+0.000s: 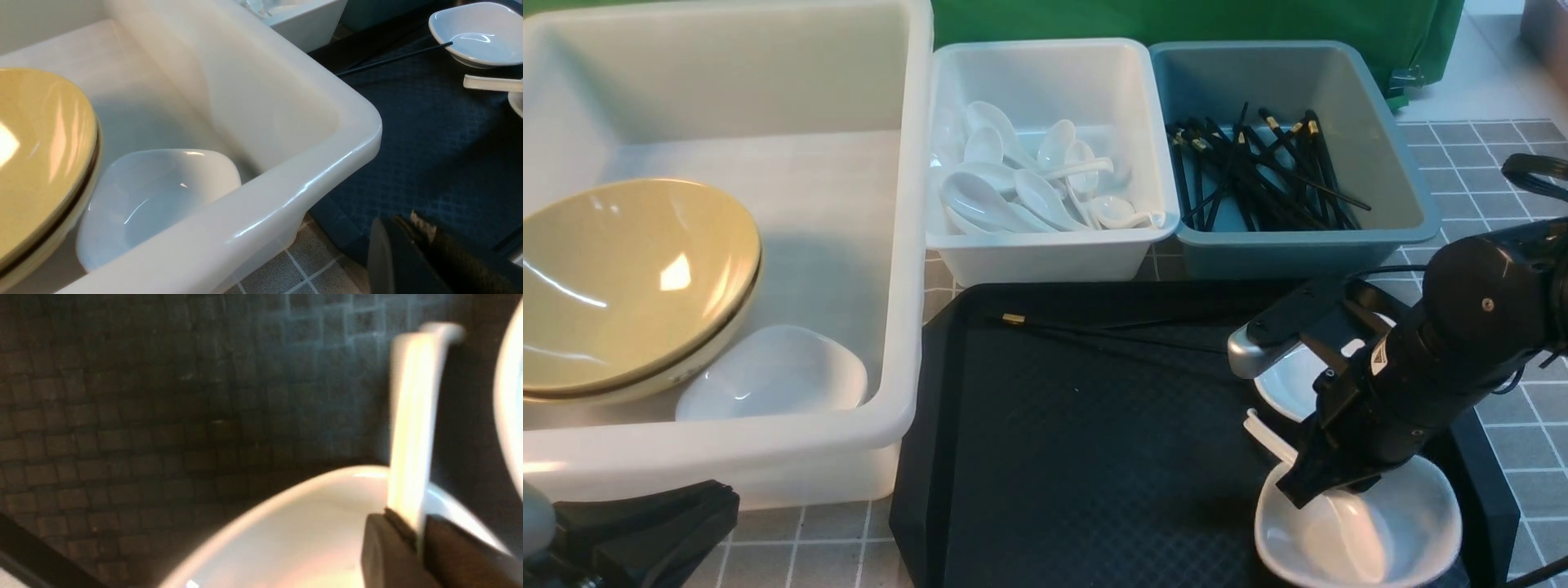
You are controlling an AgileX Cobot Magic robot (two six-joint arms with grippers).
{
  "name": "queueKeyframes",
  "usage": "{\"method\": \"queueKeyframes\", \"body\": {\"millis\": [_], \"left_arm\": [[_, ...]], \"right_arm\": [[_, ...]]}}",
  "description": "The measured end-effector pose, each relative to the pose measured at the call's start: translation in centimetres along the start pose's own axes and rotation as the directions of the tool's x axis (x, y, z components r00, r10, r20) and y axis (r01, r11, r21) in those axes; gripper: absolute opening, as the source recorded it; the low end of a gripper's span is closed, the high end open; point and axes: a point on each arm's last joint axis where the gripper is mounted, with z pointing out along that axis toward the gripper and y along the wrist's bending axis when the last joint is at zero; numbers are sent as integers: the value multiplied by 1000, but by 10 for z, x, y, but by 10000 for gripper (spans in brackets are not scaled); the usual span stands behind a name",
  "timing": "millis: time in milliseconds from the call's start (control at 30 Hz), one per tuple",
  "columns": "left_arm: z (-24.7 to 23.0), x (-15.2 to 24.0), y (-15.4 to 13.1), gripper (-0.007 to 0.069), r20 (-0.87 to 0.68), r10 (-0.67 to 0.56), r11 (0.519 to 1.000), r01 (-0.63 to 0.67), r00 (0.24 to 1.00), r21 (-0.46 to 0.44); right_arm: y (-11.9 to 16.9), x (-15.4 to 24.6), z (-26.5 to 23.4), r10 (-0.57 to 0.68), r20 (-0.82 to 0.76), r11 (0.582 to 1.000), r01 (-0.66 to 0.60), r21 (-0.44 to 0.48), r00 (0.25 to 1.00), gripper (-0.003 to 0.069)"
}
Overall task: On grey table put chopsticks spoon bowls plates into blue grey white boxes.
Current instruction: 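Reach down and grasp the white spoon resting in the bowl with the right gripper, then place the white spoon into the bin of spoons with the right gripper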
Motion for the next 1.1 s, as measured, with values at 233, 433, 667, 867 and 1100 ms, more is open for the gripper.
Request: {"method": "queueKeyframes", "body": {"millis": [233, 433, 667, 867, 1100], "left_arm": [[0, 0, 0, -11, 0, 1, 1000, -1, 1000, 0], [0, 0, 0, -11, 2, 1, 1000, -1, 1000, -2], [0, 0, 0, -11, 5, 1, 1000, -1, 1000, -4], [0, 0, 0, -11, 5, 1, 1000, -1, 1000, -4], [0, 0, 0, -11, 5, 1, 1000, -1, 1000, -4]], "right_arm": [[3, 1, -33, -26, 43, 1000, 25, 7, 999, 95], [5, -26, -90, -37, 307, 999, 29, 30, 951, 95], [-3, -93, -139, -24, 714, 997, -33, 66, 699, 95], [-17, -146, -126, 32, 824, 992, -119, 43, 565, 95], [-23, -208, -68, 74, 780, 994, -106, -10, 621, 170]]}}
